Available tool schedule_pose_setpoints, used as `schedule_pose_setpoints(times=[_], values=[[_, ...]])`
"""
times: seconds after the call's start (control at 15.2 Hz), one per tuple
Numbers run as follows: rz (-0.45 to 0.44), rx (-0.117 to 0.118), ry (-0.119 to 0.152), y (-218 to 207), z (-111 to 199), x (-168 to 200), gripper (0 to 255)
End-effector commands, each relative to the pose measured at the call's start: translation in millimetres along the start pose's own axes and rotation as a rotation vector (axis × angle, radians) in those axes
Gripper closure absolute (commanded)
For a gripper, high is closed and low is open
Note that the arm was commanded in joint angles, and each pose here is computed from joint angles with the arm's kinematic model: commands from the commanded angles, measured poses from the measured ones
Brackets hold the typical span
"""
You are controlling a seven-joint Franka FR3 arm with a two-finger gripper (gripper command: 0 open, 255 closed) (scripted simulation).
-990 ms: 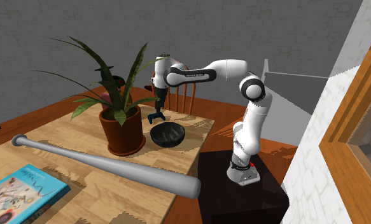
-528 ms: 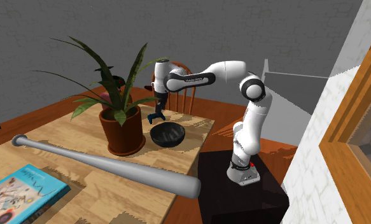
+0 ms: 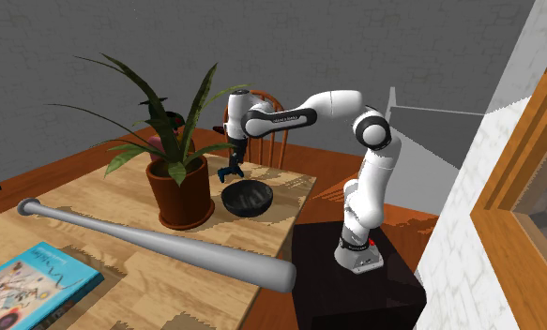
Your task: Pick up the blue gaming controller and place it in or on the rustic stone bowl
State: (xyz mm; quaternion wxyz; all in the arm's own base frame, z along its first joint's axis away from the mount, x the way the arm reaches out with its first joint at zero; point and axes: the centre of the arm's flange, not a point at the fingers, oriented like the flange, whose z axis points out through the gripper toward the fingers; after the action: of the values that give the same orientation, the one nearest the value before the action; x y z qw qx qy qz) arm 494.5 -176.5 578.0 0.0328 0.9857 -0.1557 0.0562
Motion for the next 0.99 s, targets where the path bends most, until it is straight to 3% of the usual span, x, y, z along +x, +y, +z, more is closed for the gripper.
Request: schedule_pose_setpoints(times=[0.0, 0.59, 0.92], values=[[0.0, 0.0, 0.0, 0.0, 0.0, 0.0, 255], [0.0, 0.0, 0.0, 0.0, 0.1, 0.0, 255], [0.0, 0.0, 0.0, 1.3, -26.1, 3.2, 255]])
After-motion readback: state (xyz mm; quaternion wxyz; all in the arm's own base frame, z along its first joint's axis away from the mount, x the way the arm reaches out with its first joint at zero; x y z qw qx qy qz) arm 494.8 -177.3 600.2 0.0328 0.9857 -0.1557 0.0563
